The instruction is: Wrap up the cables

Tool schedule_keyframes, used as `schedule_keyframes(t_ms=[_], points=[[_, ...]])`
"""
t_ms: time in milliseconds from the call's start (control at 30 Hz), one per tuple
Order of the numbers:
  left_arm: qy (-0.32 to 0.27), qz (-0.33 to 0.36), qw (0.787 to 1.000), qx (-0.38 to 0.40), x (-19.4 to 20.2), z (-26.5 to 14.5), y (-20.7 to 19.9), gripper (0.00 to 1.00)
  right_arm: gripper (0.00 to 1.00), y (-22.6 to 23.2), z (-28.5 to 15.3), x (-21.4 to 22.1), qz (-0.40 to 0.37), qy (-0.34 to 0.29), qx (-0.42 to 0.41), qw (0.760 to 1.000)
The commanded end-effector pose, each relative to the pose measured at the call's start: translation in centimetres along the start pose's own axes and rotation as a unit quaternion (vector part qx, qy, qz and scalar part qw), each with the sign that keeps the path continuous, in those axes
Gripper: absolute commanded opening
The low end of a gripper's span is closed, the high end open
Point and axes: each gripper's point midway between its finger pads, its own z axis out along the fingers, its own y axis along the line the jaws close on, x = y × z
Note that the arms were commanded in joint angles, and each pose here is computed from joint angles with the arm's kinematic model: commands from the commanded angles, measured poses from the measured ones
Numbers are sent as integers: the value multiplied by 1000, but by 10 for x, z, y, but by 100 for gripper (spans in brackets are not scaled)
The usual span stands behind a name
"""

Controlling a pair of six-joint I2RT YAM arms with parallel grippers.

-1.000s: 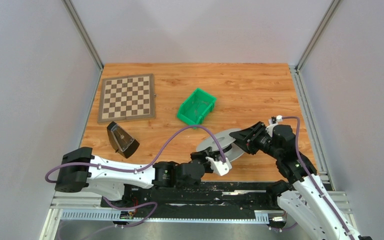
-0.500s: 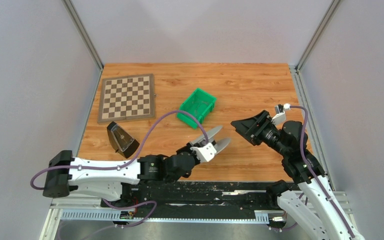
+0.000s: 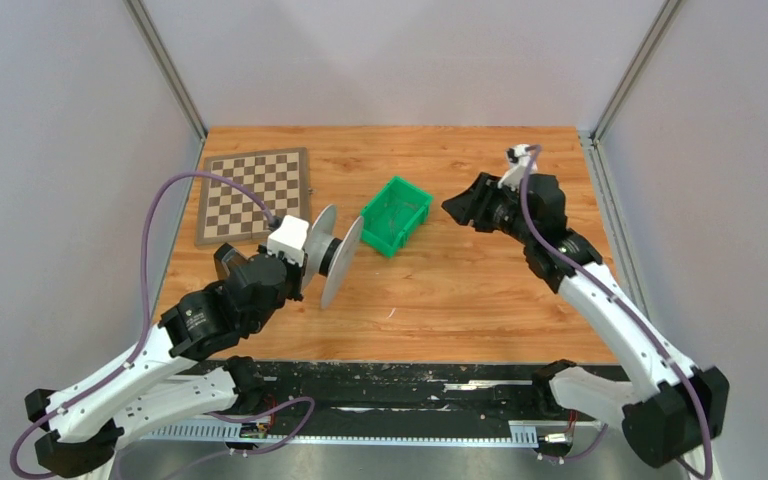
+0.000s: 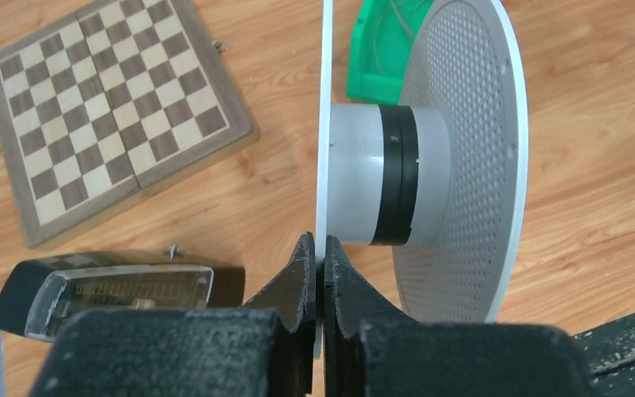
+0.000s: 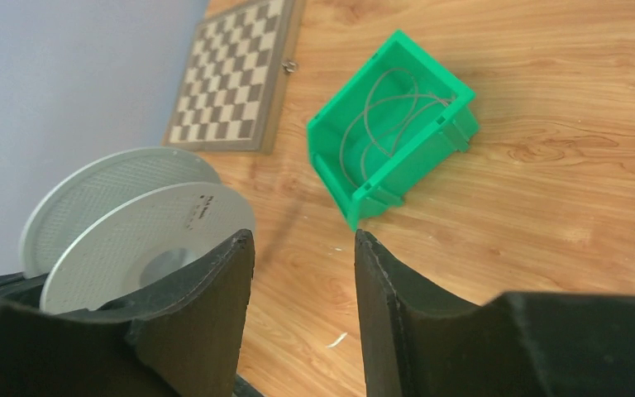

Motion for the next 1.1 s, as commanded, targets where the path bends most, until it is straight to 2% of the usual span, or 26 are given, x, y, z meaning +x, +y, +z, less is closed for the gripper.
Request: schedule_keyframes(t_ms=[0, 267, 500, 733, 1067], points=[[11, -13, 1000, 16, -1, 3, -2, 0, 47, 20, 36, -20, -71, -13, -36, 997], [28, -8, 998, 49, 23, 15, -8, 0, 46, 19, 127, 6, -164, 36, 4, 986], [40, 3, 997, 59, 30, 21, -14, 0, 39, -2, 185, 41, -200, 88, 29, 975], [38, 3, 998, 59, 31, 21, -13, 0, 33, -27, 216, 89, -235, 167, 51, 956], [34, 1, 998, 61, 28, 21, -12, 0, 32, -51, 224, 120, -262, 211, 96, 937]])
